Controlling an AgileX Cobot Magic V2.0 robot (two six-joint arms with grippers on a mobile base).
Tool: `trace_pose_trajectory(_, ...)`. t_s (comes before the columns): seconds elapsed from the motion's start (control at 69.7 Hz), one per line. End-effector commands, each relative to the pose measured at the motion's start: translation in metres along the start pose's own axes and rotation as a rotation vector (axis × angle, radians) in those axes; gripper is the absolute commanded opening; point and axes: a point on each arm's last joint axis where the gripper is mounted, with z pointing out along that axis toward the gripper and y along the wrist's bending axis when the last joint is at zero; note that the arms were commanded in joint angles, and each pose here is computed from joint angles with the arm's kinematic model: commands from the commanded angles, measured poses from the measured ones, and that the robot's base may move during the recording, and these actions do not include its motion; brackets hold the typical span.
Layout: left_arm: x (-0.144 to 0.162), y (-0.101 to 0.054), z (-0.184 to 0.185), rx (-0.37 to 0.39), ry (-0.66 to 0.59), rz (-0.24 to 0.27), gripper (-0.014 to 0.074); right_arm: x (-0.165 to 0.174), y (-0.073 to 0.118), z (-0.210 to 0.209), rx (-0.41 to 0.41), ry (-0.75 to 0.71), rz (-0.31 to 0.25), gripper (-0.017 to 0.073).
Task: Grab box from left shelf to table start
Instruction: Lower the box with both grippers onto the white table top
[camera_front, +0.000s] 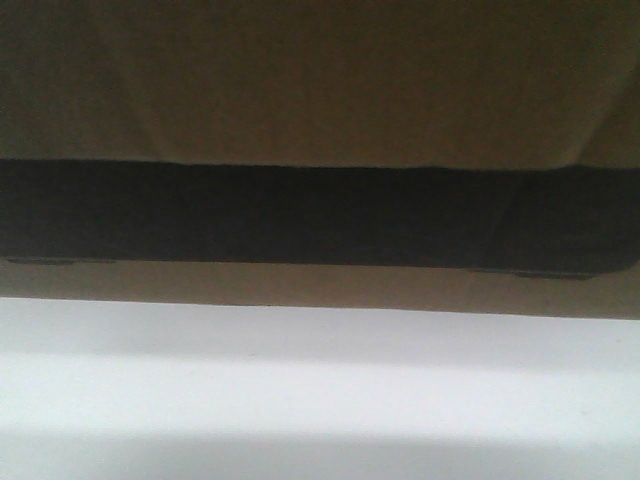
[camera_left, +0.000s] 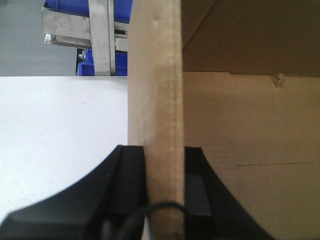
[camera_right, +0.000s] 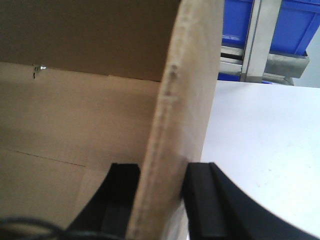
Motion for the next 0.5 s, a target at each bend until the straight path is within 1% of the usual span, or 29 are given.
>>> trace_pose_trajectory(0.0,-0.0242,-0.0108,-0.0133,0.113,-0.195,-0.099,-0.0104,-0.0217,0.0034,-0.0061,-0.024,-0.167,-0.002,0.0057)
trace_pose_trajectory(0.488,-0.0242,-0.0108,-0.0133,0.113,-0.195,-0.099,-0.0104,-0.0218,0.0034,-0.0061,-0.024,-0.168,-0.002,0.0057)
